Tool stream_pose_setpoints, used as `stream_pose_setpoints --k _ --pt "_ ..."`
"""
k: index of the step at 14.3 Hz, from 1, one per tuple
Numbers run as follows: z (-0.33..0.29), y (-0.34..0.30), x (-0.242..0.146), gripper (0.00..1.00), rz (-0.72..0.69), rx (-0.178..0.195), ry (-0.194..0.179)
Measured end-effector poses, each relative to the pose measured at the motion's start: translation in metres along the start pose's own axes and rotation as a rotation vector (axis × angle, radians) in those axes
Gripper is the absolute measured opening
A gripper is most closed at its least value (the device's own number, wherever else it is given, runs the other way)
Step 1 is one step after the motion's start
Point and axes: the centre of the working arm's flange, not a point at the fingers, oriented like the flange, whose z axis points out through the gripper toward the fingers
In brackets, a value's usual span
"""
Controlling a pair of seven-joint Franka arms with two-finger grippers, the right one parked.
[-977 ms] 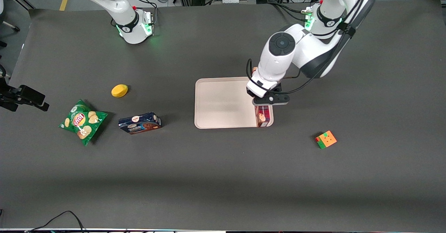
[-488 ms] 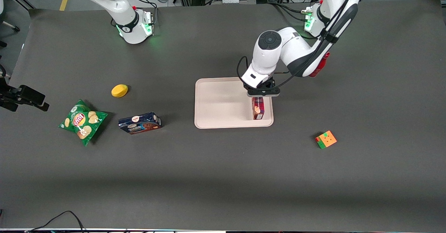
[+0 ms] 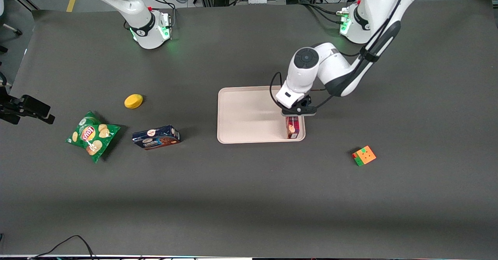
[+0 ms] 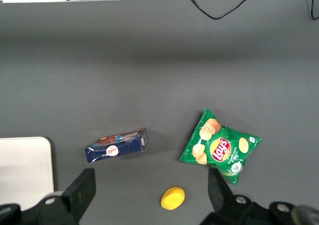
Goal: Place red cookie box on tray
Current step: 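Lower the cookie box onto the tray beside its rim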
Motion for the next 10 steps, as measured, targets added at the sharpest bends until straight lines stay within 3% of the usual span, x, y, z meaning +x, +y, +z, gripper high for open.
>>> stream_pose_setpoints --k 6,10 --pt "0.016 -0.0016 0.001 0.22 -0.011 -0.028 -0.021" --pt "0.0161 -0.0017 0.001 0.33 -0.02 -0.027 -0.021"
